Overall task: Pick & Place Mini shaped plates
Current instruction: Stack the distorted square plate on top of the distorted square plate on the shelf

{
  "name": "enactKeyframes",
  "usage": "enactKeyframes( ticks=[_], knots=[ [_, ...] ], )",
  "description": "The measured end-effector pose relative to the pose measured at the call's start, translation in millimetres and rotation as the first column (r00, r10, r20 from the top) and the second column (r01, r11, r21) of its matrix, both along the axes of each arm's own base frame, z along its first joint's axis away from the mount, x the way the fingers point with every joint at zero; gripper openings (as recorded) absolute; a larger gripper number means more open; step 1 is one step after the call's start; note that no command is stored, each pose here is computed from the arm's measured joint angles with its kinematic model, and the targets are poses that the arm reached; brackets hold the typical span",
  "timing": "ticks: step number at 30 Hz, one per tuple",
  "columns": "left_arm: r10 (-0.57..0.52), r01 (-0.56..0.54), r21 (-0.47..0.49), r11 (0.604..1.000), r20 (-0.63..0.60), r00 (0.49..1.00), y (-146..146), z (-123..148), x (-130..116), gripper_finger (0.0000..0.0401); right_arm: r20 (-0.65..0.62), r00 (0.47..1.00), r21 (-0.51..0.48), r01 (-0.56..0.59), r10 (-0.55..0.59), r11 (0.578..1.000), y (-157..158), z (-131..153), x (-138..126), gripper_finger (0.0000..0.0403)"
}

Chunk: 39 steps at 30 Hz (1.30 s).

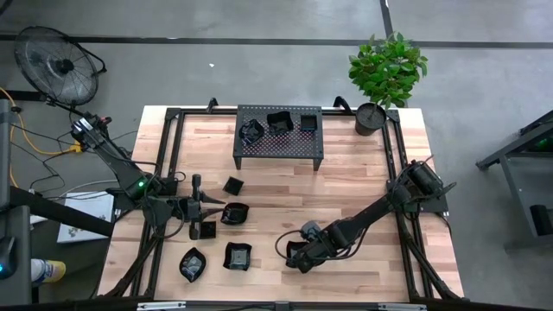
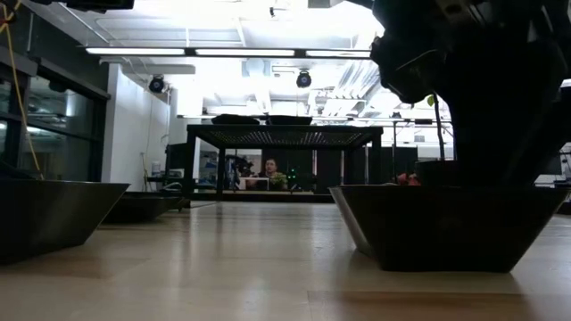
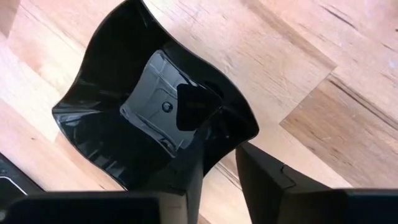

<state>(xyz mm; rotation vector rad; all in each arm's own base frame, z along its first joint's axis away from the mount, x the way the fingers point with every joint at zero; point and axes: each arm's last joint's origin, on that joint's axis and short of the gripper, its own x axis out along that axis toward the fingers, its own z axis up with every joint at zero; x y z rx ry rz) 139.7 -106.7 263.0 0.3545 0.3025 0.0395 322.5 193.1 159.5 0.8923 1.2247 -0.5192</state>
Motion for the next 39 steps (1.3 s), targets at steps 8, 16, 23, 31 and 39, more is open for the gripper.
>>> enactKeyframes(
  ticks=[8, 16, 23, 31, 39],
  knots=[
    [0.0, 0.0, 0.001, 1.0, -0.001, 1.0, 0, 0, 0, 0.0076, 0.003, 1.0, -0.006, -0.016, 0.016, 1.0, 0, 0, 0, 0.0047],
    [0.0, 0.0, 0.0, 1.0, -0.001, 1.0, 0, 0, 0, 0.0076, 0.044, 0.998, -0.009, -0.052, 0.053, 0.999, -3, 13, 0, 0.0006],
    [0.002, -0.002, -0.005, 1.0, 0.0, 1.0, 0, 0, 0, 0.0076, 0.136, 0.988, -0.029, -0.067, 0.071, 0.997, -19, 41, 1, 0.0005],
    [0.002, -0.002, -0.007, 1.0, -0.001, 1.0, 0, 0, 0, 0.0076, 0.24, 0.967, -0.068, -0.068, 0.082, 0.995, -51, 74, 4, 0.0003],
    [0.007, -0.007, -0.014, 1.0, -0.008, 1.0, 0, -1, 0, 0.0076, 0.336, 0.938, -0.134, -0.037, 0.08, 0.99, -101, 107, 6, 0.0002]
  ],
)
